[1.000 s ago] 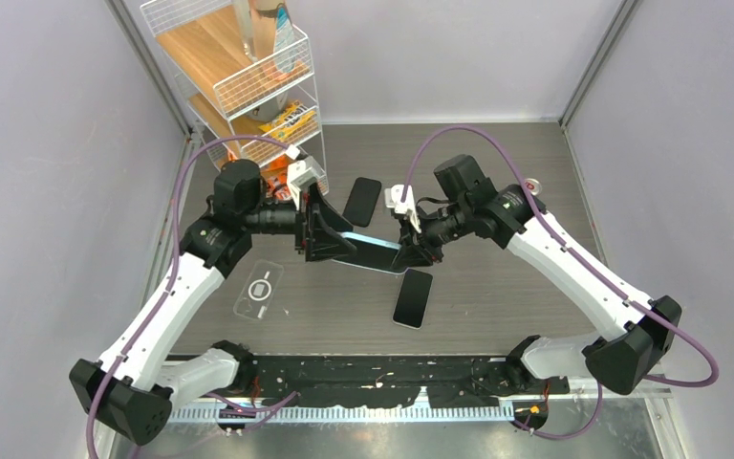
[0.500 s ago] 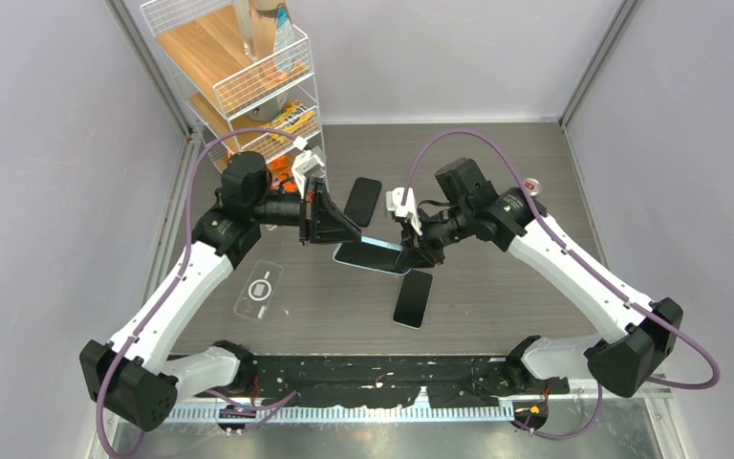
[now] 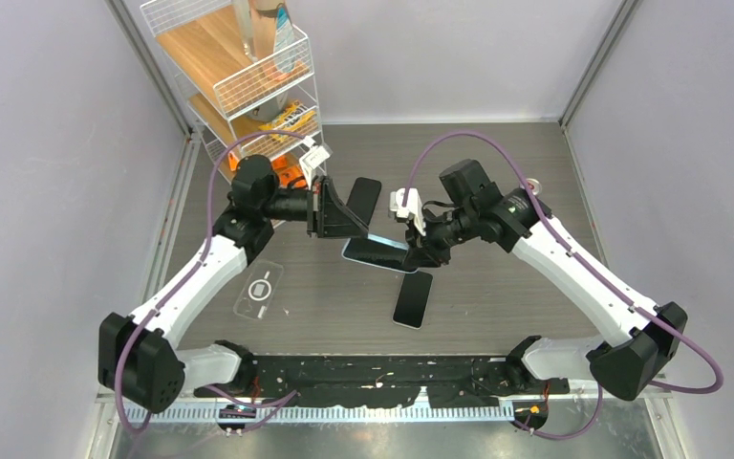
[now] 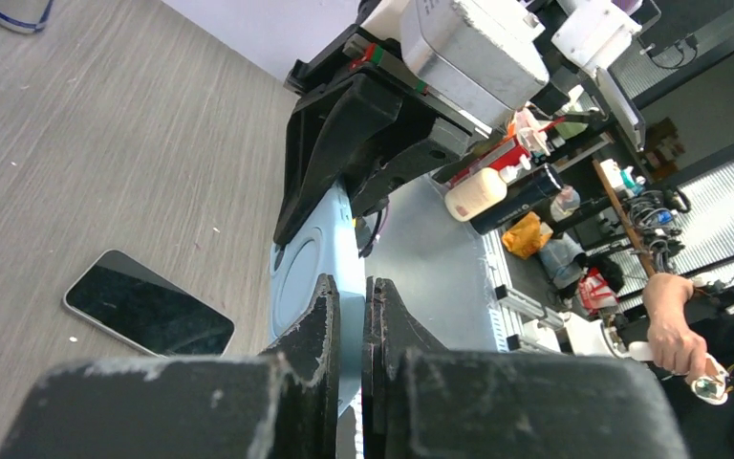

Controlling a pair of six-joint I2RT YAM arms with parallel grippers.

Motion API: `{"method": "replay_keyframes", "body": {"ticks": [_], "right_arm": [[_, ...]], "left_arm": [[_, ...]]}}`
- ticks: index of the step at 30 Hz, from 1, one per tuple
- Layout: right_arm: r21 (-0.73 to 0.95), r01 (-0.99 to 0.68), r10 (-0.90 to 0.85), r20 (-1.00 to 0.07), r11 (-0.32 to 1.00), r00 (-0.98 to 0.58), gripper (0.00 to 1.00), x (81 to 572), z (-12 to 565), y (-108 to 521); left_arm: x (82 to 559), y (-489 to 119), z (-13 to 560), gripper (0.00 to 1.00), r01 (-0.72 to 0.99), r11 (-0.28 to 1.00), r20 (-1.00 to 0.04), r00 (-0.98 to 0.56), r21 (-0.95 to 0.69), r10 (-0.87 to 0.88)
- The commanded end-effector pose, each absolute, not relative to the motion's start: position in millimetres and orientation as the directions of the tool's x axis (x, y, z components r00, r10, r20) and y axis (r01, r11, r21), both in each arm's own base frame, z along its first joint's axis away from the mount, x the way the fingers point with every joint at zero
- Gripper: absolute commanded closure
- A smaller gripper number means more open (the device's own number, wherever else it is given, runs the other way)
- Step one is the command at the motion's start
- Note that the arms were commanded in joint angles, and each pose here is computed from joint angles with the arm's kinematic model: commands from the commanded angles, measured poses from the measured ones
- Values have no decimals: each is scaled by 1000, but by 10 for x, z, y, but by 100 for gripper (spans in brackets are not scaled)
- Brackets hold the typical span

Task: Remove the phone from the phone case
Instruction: Remove the phone case from the phone.

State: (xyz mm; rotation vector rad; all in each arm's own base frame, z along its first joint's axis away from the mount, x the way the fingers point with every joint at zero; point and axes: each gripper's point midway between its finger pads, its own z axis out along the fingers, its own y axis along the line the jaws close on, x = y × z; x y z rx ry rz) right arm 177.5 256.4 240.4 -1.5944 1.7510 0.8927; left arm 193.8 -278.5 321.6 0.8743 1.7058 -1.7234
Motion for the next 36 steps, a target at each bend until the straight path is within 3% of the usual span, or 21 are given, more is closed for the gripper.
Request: {"method": "replay_keyframes", "body": {"ticks": [1, 16, 36], "right_arm": [[-119, -993, -446, -889, 6, 104, 94, 1829, 3015, 2710], [-238, -971, -490, -851, 35, 190, 95, 1902, 3090, 2640], [-267, -964, -479, -845, -12, 240, 94, 1777, 3235, 2641]], "left_arm": [[2058, -2871, 3204, 100, 708, -36, -709, -705, -705, 23], [2414, -3039, 2908, 100, 550, 10, -549, -835, -835, 16], [2672, -3069, 2539, 100, 555, 186, -555, -830, -811, 56]]}}
